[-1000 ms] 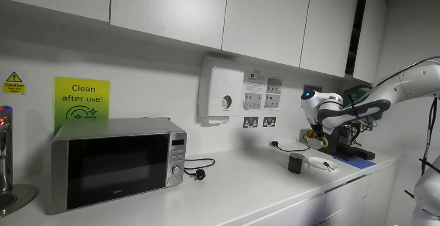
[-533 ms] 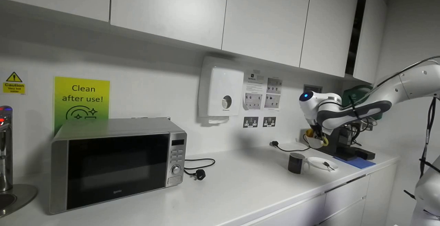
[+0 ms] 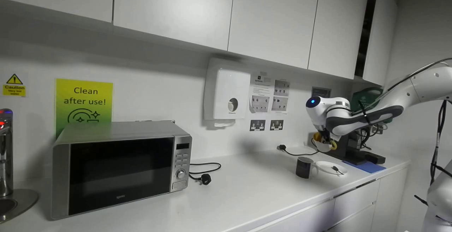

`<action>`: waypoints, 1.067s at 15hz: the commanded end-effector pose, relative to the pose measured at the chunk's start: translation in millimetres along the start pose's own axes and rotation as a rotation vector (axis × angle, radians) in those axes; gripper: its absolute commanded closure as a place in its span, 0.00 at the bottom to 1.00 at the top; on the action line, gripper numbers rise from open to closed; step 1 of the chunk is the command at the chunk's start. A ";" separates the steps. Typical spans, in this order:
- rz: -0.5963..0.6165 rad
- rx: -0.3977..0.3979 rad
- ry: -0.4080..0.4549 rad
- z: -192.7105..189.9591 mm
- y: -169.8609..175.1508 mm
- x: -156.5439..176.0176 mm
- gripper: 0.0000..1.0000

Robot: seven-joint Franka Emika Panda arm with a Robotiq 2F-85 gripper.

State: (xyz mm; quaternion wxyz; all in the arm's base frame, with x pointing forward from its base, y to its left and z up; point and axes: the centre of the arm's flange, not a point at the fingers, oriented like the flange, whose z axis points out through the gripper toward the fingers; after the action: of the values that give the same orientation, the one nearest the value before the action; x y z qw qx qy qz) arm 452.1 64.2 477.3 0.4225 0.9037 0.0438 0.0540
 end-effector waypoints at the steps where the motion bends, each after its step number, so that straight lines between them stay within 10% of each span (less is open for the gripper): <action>1: 0.026 -0.085 0.013 -8.8 -0.6 -9.4 0.95; 16: 0.031 -0.210 0.011 -10.5 -26.2 -9.1 0.95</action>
State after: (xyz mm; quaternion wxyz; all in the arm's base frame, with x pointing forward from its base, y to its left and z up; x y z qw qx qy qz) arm 442.9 84.2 457.8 0.4790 0.8751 0.0363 0.0590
